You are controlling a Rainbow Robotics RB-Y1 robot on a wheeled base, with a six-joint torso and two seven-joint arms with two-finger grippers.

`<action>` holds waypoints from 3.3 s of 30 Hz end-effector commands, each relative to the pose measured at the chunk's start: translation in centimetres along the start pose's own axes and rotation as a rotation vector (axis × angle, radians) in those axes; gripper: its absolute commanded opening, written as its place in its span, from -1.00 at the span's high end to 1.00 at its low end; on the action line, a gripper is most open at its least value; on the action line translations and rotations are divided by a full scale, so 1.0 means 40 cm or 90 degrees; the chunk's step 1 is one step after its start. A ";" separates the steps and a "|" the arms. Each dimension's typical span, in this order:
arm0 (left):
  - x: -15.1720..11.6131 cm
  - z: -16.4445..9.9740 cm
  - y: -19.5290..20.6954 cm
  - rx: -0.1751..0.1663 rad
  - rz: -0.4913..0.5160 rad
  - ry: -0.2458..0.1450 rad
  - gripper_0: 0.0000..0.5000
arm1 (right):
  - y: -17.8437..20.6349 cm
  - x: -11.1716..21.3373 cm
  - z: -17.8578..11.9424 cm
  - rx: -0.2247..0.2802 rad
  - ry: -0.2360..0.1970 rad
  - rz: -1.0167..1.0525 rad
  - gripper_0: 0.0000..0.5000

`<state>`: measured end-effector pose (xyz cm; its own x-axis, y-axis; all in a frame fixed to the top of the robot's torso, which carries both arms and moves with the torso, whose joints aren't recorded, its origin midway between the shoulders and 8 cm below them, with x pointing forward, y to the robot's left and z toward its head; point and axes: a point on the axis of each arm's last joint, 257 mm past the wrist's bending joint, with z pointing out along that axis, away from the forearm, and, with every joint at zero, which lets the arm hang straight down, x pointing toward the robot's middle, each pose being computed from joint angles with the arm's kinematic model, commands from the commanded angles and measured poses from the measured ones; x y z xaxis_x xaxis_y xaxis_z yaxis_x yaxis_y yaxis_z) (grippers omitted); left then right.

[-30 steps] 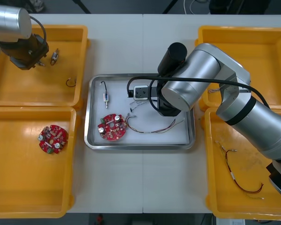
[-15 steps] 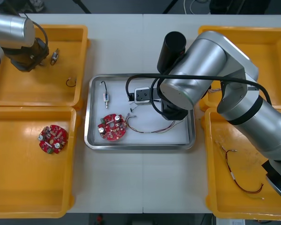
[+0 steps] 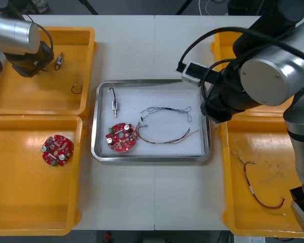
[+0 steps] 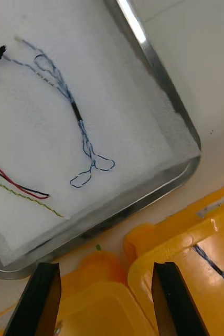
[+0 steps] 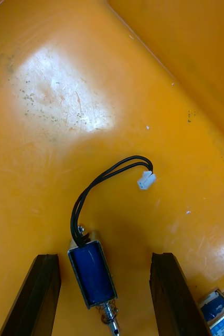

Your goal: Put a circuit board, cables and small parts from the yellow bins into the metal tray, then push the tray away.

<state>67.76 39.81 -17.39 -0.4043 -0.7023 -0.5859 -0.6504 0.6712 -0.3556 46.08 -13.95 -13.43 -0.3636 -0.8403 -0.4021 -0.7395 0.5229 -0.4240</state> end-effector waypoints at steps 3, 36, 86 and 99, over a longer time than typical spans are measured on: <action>0.006 0.003 -0.020 0.002 0.100 -0.017 0.99 | -0.061 0.035 -0.059 0.035 -0.046 0.189 -1.00; 0.018 -0.315 -0.073 -0.020 0.139 0.126 1.00 | -0.171 0.522 -0.153 0.155 0.030 0.614 -1.00; 0.807 -0.337 -0.290 0.091 0.520 0.201 1.00 | -0.050 0.616 -0.084 0.078 0.106 0.657 -1.00; 0.816 -0.324 -0.287 0.093 0.547 0.189 0.18 | -0.051 0.606 -0.089 0.078 0.099 0.651 -1.00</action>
<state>54.28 7.63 -22.47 -0.8732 0.0390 -0.4859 0.0241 0.9990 0.0369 37.02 -35.45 -19.98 -0.8620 0.0064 -0.5069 0.0088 1.0000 -0.0024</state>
